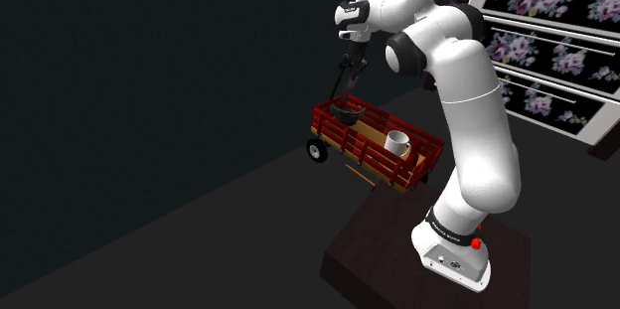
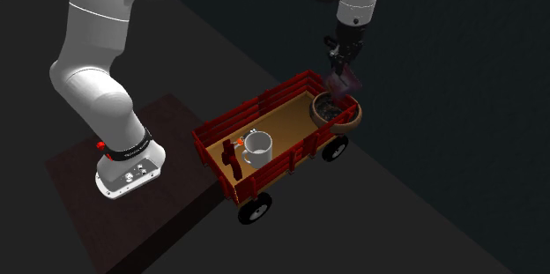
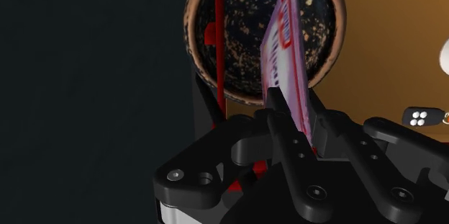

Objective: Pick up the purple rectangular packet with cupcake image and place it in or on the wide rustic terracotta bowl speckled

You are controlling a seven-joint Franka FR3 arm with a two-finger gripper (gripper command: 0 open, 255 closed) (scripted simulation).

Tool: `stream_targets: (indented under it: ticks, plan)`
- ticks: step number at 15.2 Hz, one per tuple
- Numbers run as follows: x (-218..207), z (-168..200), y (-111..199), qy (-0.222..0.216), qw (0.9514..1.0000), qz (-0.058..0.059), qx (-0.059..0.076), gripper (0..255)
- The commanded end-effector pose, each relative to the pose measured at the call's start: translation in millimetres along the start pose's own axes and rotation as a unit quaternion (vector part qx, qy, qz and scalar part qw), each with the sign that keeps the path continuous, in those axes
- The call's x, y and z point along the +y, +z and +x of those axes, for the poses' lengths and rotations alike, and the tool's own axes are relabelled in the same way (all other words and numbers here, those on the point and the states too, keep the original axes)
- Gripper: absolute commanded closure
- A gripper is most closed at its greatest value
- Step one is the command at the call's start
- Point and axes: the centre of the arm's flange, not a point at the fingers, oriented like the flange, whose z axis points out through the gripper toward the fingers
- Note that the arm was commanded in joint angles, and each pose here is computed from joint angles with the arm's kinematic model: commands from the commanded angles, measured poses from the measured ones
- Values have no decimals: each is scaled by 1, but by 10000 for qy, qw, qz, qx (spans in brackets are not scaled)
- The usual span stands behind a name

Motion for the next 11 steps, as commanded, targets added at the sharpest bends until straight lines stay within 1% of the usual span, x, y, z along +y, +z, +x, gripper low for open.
stream_targets:
  ticks: [1,5,11]
  plan:
    - [1,2,12,-13,10000,12,11,255]
    - [1,2,32,-13,10000,12,11,255]
    - [1,2,32,-13,10000,12,11,255]
